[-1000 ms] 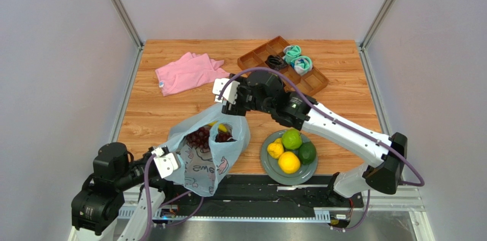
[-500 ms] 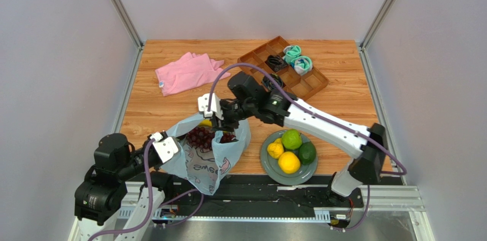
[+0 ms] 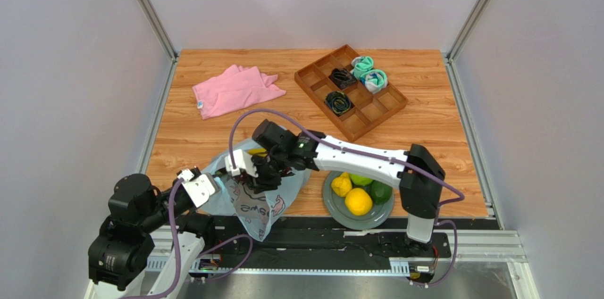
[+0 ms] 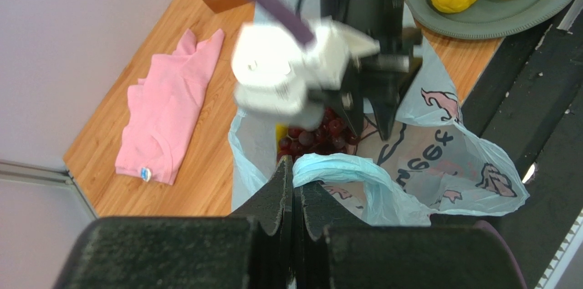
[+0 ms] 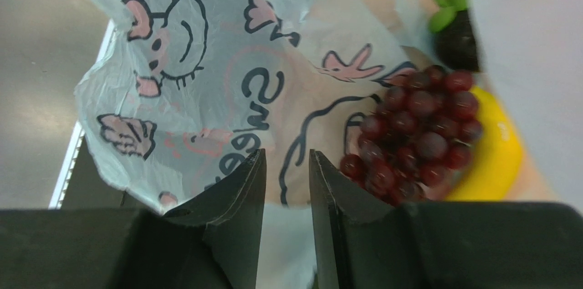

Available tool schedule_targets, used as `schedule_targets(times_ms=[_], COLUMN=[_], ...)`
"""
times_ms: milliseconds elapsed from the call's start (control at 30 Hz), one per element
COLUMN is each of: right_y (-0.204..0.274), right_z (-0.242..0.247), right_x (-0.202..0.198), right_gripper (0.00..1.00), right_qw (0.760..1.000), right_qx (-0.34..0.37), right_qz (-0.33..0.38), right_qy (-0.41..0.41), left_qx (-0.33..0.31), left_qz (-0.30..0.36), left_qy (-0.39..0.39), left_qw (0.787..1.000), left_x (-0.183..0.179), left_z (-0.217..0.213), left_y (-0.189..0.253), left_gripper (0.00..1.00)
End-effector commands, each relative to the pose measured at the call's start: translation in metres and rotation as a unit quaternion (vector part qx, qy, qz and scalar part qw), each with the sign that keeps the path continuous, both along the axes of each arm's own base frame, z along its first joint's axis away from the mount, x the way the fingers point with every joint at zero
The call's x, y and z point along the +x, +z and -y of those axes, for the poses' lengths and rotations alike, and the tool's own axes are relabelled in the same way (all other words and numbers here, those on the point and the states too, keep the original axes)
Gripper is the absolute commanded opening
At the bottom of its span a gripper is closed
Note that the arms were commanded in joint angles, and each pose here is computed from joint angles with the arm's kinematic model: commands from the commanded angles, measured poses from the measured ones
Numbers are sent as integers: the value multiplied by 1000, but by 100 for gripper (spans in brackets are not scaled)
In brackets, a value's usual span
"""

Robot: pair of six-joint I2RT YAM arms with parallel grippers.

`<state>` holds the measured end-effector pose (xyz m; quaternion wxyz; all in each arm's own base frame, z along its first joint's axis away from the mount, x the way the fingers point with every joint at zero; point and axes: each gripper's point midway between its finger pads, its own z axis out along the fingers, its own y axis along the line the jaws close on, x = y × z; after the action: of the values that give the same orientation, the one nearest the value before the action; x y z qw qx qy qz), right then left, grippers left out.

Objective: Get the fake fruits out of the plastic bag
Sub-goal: Adjust the plastic bag at the center of the board.

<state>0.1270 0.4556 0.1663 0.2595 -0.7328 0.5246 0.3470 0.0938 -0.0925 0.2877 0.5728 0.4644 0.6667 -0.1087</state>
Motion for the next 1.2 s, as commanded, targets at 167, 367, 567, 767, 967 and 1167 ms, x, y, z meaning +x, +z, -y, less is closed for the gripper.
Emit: schedule_targets(times_ms=[167,367,567,767,967,1167], right_y=[-72,-68,-83,-91,-69,-12], right_z=[20,68,86,68,61,55], right_x=[22,31,39,58,71,79], right_gripper=[33,47,67,69,61,62], right_qw=[991,981,972,964,954,970], right_qx=[-80,-111,-131,-127,-151,-117], right_qz=[75,135,190,232,259,202], right_qy=[-77,-83,-49,-29,-24,-73], left_qx=[-22,-22,-22,-22,-16,-8], left_qz=[45,49,46,43,42,45], left_qy=[1,2,-7,-13,-12,-17], left_qw=[999,999,999,999,999,999], left_x=[-6,-6,-5,-3,-5,-9], left_z=[1,1,4,6,4,3], left_y=[21,16,15,14,15,13], left_gripper=[0,0,0,0,0,0])
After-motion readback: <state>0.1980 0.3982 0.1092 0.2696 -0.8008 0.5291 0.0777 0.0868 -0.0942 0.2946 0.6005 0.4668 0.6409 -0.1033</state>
